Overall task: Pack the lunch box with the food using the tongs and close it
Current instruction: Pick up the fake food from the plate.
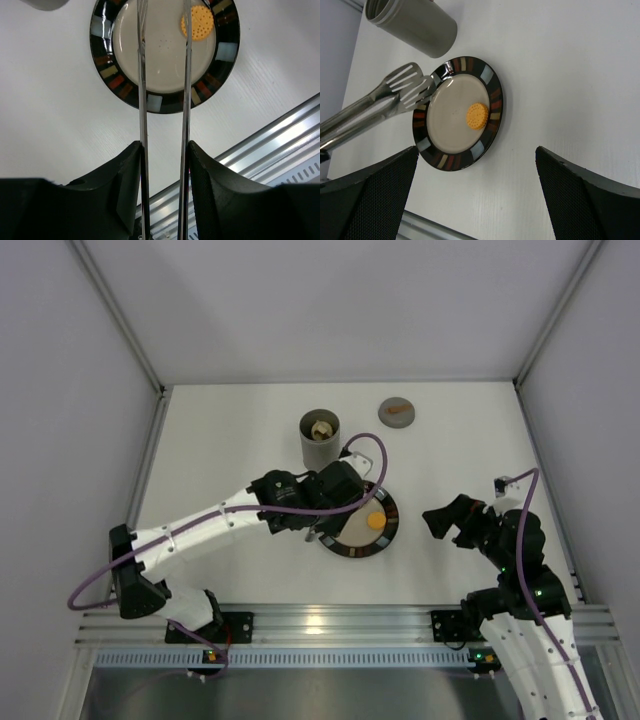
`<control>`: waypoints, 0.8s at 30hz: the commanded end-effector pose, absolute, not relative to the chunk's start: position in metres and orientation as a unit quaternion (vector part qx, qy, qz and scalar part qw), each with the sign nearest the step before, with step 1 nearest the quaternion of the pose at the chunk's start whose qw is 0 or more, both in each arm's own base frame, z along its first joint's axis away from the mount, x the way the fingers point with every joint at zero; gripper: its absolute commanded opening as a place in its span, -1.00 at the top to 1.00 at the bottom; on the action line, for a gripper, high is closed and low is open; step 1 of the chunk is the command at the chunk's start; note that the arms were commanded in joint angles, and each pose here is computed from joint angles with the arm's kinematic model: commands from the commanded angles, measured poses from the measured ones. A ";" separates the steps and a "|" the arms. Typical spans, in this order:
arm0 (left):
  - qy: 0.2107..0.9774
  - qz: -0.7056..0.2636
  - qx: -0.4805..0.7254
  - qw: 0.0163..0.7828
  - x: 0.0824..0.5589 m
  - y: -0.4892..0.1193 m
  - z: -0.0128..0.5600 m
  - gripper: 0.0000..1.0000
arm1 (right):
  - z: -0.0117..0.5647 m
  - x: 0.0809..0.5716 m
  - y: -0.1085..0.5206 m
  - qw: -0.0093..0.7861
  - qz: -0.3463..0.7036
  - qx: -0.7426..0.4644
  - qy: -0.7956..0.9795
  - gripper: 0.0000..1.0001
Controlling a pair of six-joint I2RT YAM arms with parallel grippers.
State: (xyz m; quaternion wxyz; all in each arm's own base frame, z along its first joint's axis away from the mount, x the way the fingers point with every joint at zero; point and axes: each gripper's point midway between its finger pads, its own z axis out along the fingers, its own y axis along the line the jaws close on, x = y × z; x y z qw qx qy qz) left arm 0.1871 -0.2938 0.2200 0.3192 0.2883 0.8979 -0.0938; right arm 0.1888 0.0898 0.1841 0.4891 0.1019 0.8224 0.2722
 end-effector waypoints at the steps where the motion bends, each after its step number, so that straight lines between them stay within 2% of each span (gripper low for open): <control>1: 0.894 -0.131 0.277 0.328 0.180 -0.306 0.219 0.08 | 0.197 0.191 0.090 0.506 0.281 0.101 0.809 -0.99; 5: 0.896 -0.139 0.284 0.311 0.175 -0.313 0.201 0.03 | 0.198 0.191 0.090 0.506 0.282 0.101 0.809 -0.99; 24: 0.902 -0.134 0.295 0.285 0.175 -0.333 0.169 0.02 | 0.202 0.190 0.088 0.511 0.273 0.097 0.809 -0.99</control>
